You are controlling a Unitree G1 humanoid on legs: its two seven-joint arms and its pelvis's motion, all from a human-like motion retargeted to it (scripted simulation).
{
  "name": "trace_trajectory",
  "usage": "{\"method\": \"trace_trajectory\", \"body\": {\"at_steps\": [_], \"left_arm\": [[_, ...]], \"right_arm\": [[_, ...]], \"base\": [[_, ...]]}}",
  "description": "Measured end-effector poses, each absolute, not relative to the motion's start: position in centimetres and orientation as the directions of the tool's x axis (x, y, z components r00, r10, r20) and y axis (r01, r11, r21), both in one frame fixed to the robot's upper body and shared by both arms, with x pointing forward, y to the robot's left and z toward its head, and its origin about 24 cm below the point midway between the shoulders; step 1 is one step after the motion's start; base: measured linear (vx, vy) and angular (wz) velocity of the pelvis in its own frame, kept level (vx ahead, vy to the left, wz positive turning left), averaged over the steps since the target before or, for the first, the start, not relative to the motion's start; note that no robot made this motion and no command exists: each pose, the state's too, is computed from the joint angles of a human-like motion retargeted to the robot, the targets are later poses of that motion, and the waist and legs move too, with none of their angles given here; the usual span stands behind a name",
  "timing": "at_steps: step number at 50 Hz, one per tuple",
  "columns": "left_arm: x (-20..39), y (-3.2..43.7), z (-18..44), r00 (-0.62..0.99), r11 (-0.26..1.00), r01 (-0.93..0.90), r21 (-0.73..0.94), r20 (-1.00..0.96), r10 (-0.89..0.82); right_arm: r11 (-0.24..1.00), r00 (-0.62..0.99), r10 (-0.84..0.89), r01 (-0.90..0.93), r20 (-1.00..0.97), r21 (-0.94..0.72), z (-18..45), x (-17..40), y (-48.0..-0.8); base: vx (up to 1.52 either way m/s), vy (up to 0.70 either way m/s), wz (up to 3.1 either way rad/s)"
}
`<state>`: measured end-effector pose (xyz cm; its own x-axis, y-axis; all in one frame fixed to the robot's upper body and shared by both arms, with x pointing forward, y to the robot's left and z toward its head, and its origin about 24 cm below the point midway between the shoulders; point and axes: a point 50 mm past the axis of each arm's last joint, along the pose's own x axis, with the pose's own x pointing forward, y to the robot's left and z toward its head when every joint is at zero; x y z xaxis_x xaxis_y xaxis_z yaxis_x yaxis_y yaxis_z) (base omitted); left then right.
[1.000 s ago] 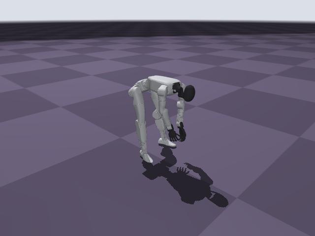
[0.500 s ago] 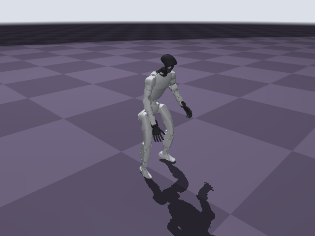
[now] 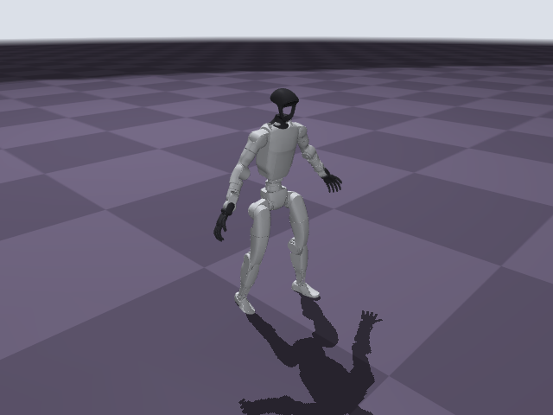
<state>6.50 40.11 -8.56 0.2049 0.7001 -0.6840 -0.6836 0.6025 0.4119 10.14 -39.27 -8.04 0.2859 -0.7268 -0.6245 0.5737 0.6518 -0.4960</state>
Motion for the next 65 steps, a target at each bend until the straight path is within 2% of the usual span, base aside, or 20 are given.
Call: {"method": "trace_trajectory", "body": {"at_steps": [6, 12, 18, 23, 25, 33, 35, 40, 45, 50, 52, 55, 58, 60, 62, 63, 65], "left_arm": [[9.3, 45.0, -2.9, 0.198, 0.422, -0.803, 0.421, -0.479, 0.855], [11.6, 47.3, 1.1, 0.195, 0.336, -0.838, 0.43, -0.34, 0.92], [17.1, 46.8, 3.8, 0.324, 0.401, -0.827, 0.393, -0.25, 0.913], [23.4, 44.3, 6.5, 0.489, 0.51, -0.788, 0.345, -0.153, 0.859], [26.0, 43.1, 7.7, 0.531, 0.55, -0.773, 0.315, -0.154, 0.834], [34.3, 38.7, 18.3, 0.696, 0.672, -0.713, 0.2, 0.079, 0.714], [36.3, 36.6, 23.7, 0.725, 0.707, -0.688, 0.165, 0.21, 0.656], [38.6, 31.4, 32.2, 0.75, 0.763, -0.628, 0.155, 0.383, 0.539], [38.7, 26.8, 38.8, 0.76, 0.821, -0.547, 0.161, 0.507, 0.406], [38.6, 22.7, 41.5, 0.71, 0.839, -0.534, 0.102, 0.593, 0.38], [40.2, 20.8, 38.7, 0.789, 0.853, -0.475, 0.217, 0.534, 0.303], [40.5, 18.2, 38.8, 0.808, 0.921, -0.379, 0.092, 0.517, 0.281], [41.8, 15.7, 35.8, 0.893, 0.969, -0.244, 0.029, 0.397, 0.213], [41.6, 14.6, 36.1, 0.885, 0.965, -0.216, -0.151, 0.388, 0.258], [42.2, 13.8, 34.0, 0.912, 0.973, -0.196, -0.124, 0.341, 0.228], [42.1, 13.5, 33.8, 0.91, 0.961, -0.197, -0.193, 0.328, 0.252], [42.4, 12.7, 32.4, 0.926, 0.958, -0.179, -0.223, 0.29, 0.24]], "right_arm": [[0.44, 0.115, -0.829, 0.737, -0.547, -0.512, -5.3, 7.6, -43.3], [0.313, 0.116, -0.915, 0.808, -0.387, -0.5, -0.6, 9.8, -46.6], [0.296, 0.217, -0.953, 0.811, -0.21, -0.505, 4.6, 14.5, -48.2], [0.318, 0.31, -0.945, 0.788, -0.107, -0.527, 7.5, 18.5, -47.8], [0.301, 0.3, -0.95, 0.808, -0.086, -0.506, 8.6, 20.7, -47.0], [0.45, 0.554, -0.817, 0.785, 0.159, -0.426, 18.0, 33.5, -39.1], [0.545, 0.65, -0.729, 0.74, 0.214, -0.394, 22.4, 36.8, -35.5], [0.659, 0.716, -0.596, 0.695, 0.363, -0.288, 32.2, 39.8, -28.4], [0.795, 0.767, -0.413, 0.566, 0.49, -0.217, 38.8, 40.5, -18.6], [0.819, 0.763, -0.175, 0.463, 0.622, -0.338, 41.0, 39.5, -7.9], [0.848, 0.795, -0.062, 0.361, 0.603, -0.388, 38.5, 39.6, -4.4], [0.843, 0.81, 0.078, 0.257, 0.581, -0.472, 38.3, 38.6, -0.4], [0.866, 0.861, 0.122, 0.15, 0.493, -0.476, 35.9, 38.8, 1.3], [0.849, 0.873, 0.111, 0.166, 0.475, -0.502, 35.8, 38.6, 2.0], [0.869, 0.891, 0.094, 0.143, 0.443, -0.473, 34.4, 38.8, 2.2], [0.86, 0.894, 0.082, 0.161, 0.441, -0.485, 34.2, 38.8, 2.3], [0.852, 0.9, 0.068, 0.172, 0.43, -0.495, 33.2, 39.0, 2.3]], "base": [[0.04, 0.21, 0.05], [-0.06, 0.15, -0.29], [-0.15, 0.04, 0.05], [-0.24, -0.06, 0.23], [-0.28, -0.11, -0.15], [-0.27, -0.26, 0.11], [-0.19, -0.09, 0.45], [-0.08, -0.05, 0.4], [-0.09, -0.04, 0.38], [0.07, 0.02, -0.14], [-0.09, 0.02, -0.49], [0.12, -0.05, 0.19], [-0.02, -0.03, 0.04], [0.21, 0.07, 0.16], [0.06, 0.06, 0.06], [0.0, 0.0, 0.0], [0.0, 0.0, 0.0]]}}
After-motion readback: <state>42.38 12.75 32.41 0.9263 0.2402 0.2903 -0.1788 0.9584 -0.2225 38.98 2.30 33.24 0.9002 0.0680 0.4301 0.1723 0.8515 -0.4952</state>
